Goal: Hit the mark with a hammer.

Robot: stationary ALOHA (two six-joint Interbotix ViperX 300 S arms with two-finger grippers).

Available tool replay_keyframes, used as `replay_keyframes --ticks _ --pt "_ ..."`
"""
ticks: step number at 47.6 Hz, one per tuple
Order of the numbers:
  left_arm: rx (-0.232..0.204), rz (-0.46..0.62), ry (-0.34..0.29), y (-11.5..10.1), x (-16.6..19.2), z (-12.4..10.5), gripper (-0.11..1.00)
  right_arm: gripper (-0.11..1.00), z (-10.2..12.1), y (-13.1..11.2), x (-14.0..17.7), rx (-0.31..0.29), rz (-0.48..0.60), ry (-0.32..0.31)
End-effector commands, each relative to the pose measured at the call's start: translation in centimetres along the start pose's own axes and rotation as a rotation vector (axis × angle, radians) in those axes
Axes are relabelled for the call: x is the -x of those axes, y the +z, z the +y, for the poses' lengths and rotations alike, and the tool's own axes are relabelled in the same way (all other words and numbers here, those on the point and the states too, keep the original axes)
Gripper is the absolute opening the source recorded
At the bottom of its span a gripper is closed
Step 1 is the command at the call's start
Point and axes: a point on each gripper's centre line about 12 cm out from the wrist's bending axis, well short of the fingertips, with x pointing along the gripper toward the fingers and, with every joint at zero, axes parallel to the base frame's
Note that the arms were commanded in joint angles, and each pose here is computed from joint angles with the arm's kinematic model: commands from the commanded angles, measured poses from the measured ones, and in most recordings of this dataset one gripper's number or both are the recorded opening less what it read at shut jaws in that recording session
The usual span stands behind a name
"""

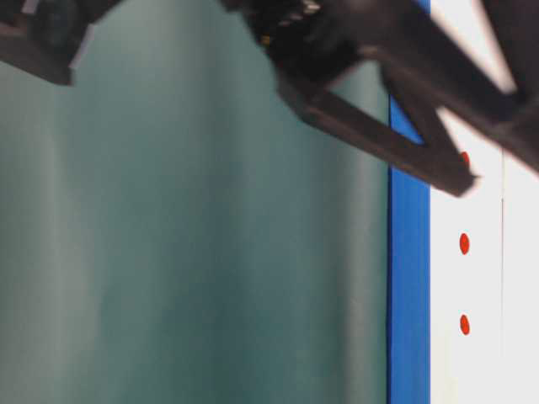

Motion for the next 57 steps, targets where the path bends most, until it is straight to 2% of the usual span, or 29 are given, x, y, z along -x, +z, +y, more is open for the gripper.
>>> replay_keyframes --ticks 1,8,17,25,38,52,57 --pt "-0.001 -0.017 0.0 0.4 0.0 0.0 0.83 0.8 -0.4 1.6 1.1 -0.019 -0.044 0.003" --pt "0.01 -0.008 0.001 0.3 -0.1 0.0 0.83 0.8 -2.5 1.7 1.3 -0.036 -0.047 -0.037" --pt "0.0 0.003 0.002 0.2 0.0 0.0 0.83 0.8 -7.2 2.3 2.1 -0.067 -0.052 -0.116" --pt "-0.003 0.001 0.002 0.2 0.0 0.0 0.83 0.8 -10.5 2.5 3.1 -0.079 -0.044 -0.142" --pt "-0.012 -0.018 -0.006 0.5 0.3 -0.1 0.83 0.8 -10.8 3.7 5.7 -0.058 -0.093 -0.105" --pt "-0.05 -0.086 -0.03 1.2 2.1 -0.6 0.83 0.8 -11.6 3.0 12.0 -0.068 -0.204 -0.086" --pt "-0.077 -0.106 -0.031 1.1 2.9 -0.6 0.83 0.8 -11.8 2.5 14.3 -0.07 -0.254 -0.076"
